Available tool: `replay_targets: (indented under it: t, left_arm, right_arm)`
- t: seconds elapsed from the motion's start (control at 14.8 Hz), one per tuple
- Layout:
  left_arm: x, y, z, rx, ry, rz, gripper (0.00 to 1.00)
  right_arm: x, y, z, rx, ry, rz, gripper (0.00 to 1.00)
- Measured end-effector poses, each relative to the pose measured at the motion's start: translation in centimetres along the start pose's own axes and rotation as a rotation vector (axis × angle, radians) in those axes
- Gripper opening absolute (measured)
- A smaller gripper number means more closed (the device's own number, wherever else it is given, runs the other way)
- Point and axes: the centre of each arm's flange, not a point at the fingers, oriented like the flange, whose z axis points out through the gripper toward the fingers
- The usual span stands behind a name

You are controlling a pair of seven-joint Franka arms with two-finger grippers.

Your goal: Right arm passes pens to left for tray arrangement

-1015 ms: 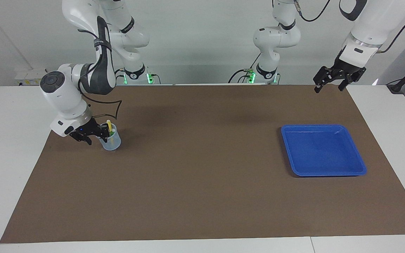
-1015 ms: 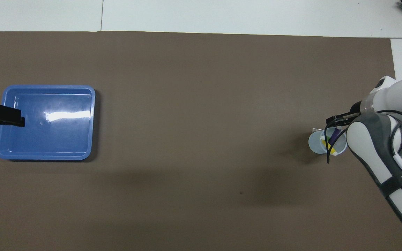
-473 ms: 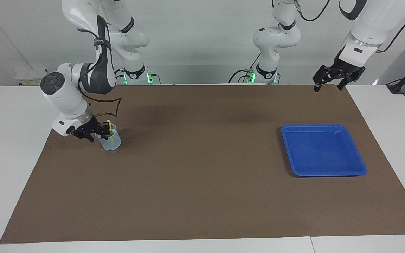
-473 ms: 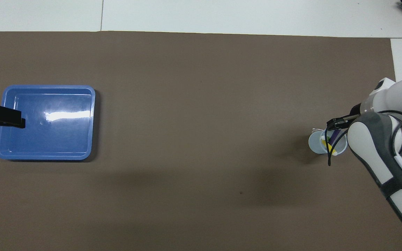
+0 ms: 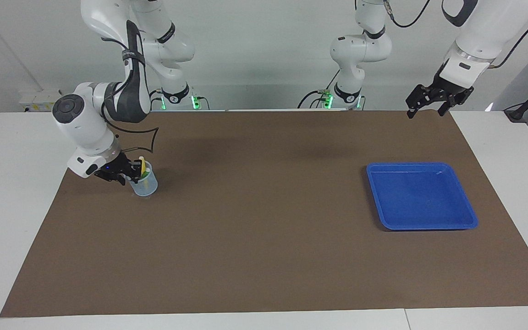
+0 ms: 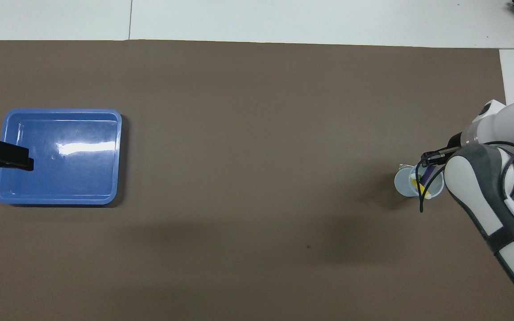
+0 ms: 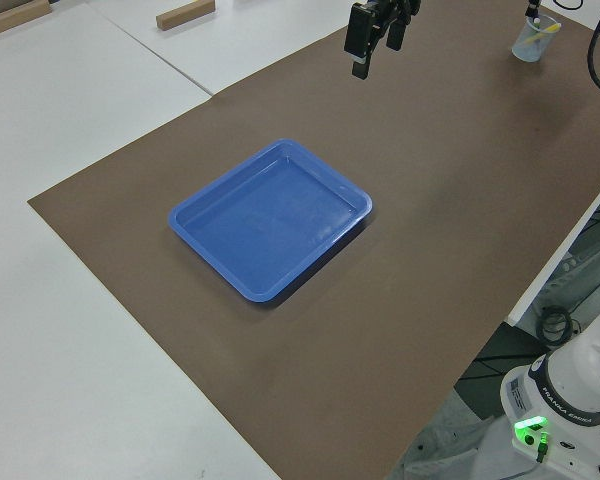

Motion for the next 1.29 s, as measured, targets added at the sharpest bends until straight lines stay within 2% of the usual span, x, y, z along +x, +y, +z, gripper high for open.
replay_targets:
  t: [0.41, 0.54, 0.61, 0.74, 0.88, 1.08, 1.29]
  left_arm:
    - [-0.3, 0.6, 0.1, -0.001, -0.020, -0.001, 1.00]
    - [-0.5, 2.0, 0.2, -0.014, -0.029, -0.075, 1.00]
    - [-0.7, 3.3, 0.4, -0.052, -0.042, -0.139, 1.00]
    - [-1.3, 6.0, 1.0, -0.155, -0.093, -0.285, 1.00]
    - [-2.2, 7.9, 1.9, -0.235, -0.146, -0.395, 1.00]
    - [-3.8, 11.5, 3.8, -0.351, -0.173, -0.571, 1.00]
    - [-5.4, 14.5, 5.8, -0.484, -0.197, -0.834, 1.00]
  right_arm:
    - [-0.2, 0.0, 0.0, 0.003, -0.012, 0.001, 0.41]
    - [-0.2, 0.0, 0.0, 0.003, -0.012, 0.001, 0.40]
    - [-0.2, 0.0, -0.1, 0.004, -0.011, 0.001, 0.36]
    - [-0.3, -0.1, -0.2, 0.007, -0.012, 0.002, 0.17]
    - [-0.3, 0.0, -0.2, 0.009, -0.014, 0.005, 0.17]
    - [-0.4, 0.1, -0.9, 0.013, -0.026, 0.007, 0.17]
    - [-0.2, 0.1, -6.0, 0.017, -0.040, 0.006, 0.17]
